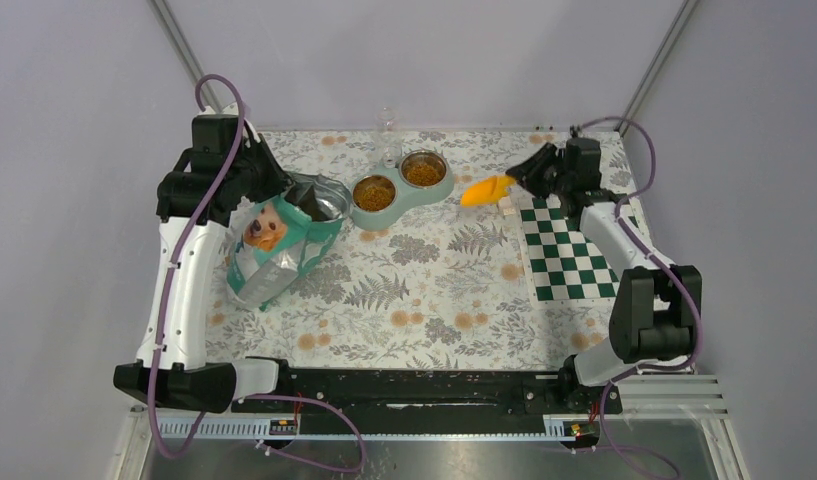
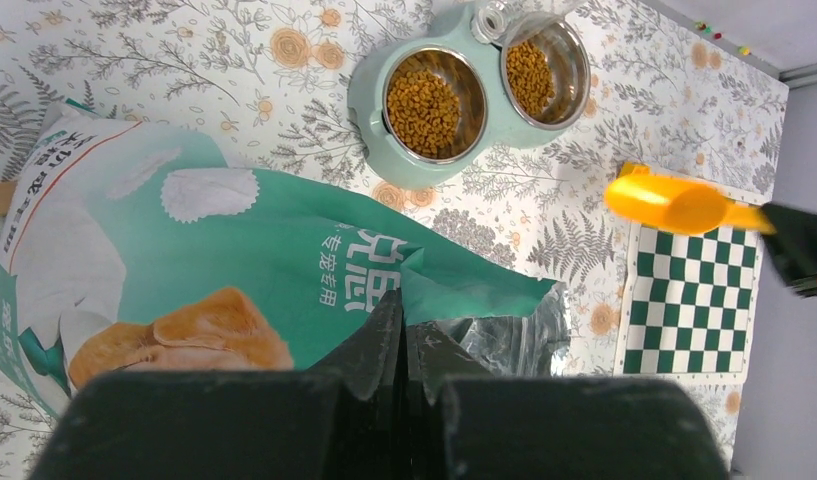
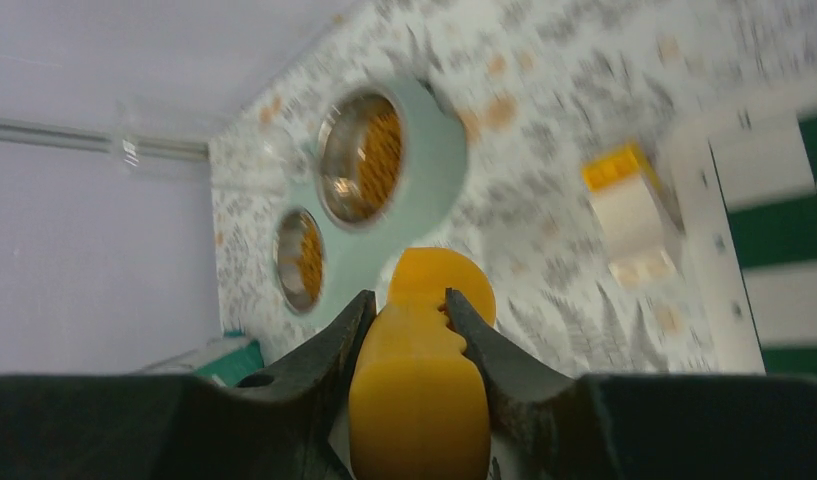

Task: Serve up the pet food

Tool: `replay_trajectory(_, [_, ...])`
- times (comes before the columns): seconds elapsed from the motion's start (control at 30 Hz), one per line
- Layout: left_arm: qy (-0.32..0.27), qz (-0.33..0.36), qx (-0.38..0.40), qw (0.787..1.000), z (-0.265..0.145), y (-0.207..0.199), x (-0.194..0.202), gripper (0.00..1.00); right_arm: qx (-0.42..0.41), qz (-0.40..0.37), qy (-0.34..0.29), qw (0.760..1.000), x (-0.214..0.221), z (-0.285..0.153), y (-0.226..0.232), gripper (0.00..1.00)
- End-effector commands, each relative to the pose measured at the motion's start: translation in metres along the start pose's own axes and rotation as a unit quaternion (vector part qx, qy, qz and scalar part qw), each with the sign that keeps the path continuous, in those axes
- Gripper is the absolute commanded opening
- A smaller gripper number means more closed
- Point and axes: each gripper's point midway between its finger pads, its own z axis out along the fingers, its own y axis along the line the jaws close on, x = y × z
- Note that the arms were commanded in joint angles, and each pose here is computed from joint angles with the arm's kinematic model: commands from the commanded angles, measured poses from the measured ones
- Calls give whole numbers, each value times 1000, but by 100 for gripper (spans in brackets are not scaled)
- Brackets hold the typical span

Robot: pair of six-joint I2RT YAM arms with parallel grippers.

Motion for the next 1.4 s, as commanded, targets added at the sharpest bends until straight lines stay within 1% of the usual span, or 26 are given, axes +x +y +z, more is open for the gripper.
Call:
replay_trajectory(0.0, [-67,0,92,994,-36,-37,-27,0,-14,77,93,993,63,-20,-20,7])
replay_trajectory(0.1, [-65,-2,109,992,-40,-43,-26,0,-3,99,114,989,89,-19,-41,9])
replay_trajectory(0.2, [-62,-5,117,991,-43,-46,-24,0,17,109,120,987,104,-12,-61,13])
replay_trajectory(0.3, [-61,-5,115,991,-43,-44,-22,0,55,113,116,985,113,-7,-84,24])
replay_trajectory(0.37, [-61,-4,113,992,-42,-42,-20,0,72,113,114,984,116,-4,-93,28])
replay_trajectory(0.57, [-58,-1,103,993,-38,-38,-18,0,131,92,107,981,113,-13,-112,59])
replay_trajectory(0.6, [-58,-1,102,993,-37,-37,-18,0,136,81,102,982,109,-15,-111,66])
replay_trajectory(0.67, [-58,0,102,993,-37,-38,-18,0,164,68,111,978,109,-25,-117,73])
replay_trajectory(0.83, [-61,2,99,993,-37,-36,-19,0,209,33,105,972,96,-47,-120,82])
replay_trajectory(0.97, [-56,3,105,993,-37,-38,-18,0,204,13,112,973,90,-62,-109,87])
replay_trajectory(1.03, [-56,3,106,993,-37,-39,-18,0,185,14,132,974,94,-65,-99,91])
replay_trajectory(1.17, [-56,4,110,992,-37,-40,-17,0,126,26,191,973,113,-62,-76,94])
replay_trajectory(1.37, [-52,4,110,993,-36,-39,-15,0,123,19,224,967,130,-58,-75,95])
